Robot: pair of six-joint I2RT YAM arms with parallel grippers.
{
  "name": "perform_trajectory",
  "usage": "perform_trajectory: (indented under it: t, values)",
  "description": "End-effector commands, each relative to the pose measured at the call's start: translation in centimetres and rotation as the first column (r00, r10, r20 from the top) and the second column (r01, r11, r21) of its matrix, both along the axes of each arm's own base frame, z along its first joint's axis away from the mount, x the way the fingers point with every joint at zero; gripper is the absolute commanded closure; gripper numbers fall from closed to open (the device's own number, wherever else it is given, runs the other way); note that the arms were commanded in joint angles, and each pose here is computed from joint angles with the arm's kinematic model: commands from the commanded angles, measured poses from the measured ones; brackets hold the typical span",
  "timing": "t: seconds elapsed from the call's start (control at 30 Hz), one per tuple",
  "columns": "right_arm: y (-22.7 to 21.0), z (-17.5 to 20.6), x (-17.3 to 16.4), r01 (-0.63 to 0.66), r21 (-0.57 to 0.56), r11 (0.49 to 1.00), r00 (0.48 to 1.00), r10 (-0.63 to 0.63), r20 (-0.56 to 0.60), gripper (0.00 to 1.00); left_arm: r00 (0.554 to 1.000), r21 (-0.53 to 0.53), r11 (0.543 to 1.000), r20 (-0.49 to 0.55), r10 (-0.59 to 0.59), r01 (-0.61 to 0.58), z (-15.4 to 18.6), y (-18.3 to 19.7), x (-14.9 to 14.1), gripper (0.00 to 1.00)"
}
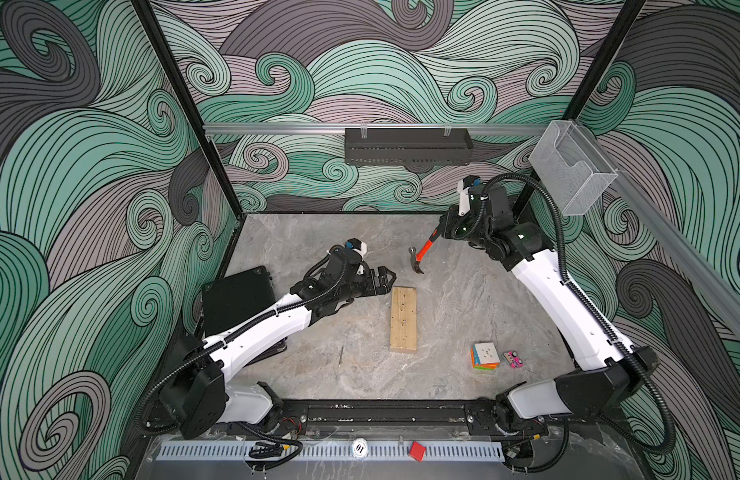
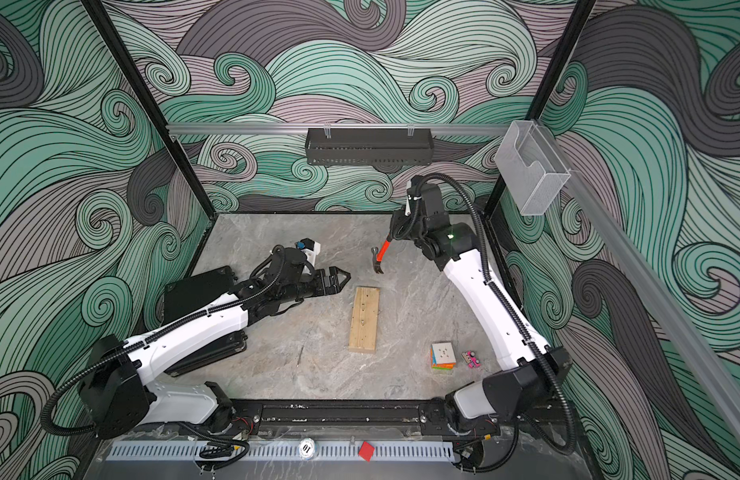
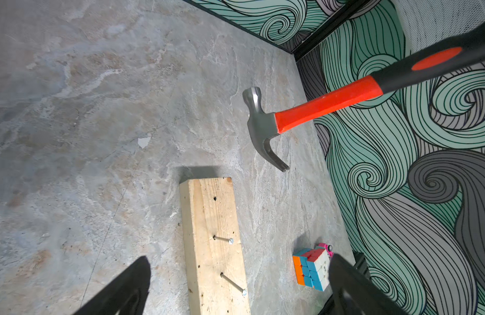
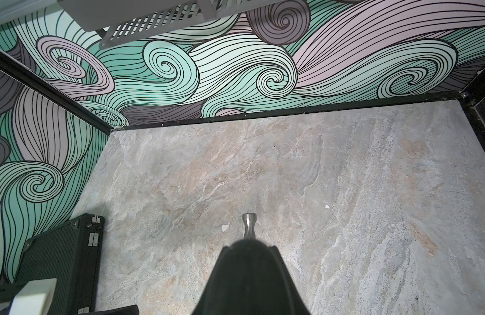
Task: Use a claw hammer to pull out a nail
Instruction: Remove the nail from the mounting plate.
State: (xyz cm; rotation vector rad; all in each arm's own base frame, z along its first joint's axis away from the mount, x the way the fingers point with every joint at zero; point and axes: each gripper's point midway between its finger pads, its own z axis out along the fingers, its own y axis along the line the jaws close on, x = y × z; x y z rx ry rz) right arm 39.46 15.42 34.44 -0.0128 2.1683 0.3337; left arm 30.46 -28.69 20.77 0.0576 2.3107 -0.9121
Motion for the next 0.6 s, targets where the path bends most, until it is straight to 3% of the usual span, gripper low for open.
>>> perform_trajectory:
  t: [0.0, 0.57]
  values:
    - [-0.9, 4.0, -0.4, 0.024, 0.039, 0.999, 0.992, -0.028, 0.12, 0.92, 0.998, -0.025, 0.998, 0.034, -0.054, 0.055, 1.7, -1.1, 0.3, 0.01]
    - [-1.9, 4.2, -1.2, 0.049, 0.027, 0.998, 0.991, -0.052, 0.124, 0.92, 0.977, 0.038, 0.978, -0.073, -0.202, 0.205, -2.2, -2.9, -0.4, 0.01]
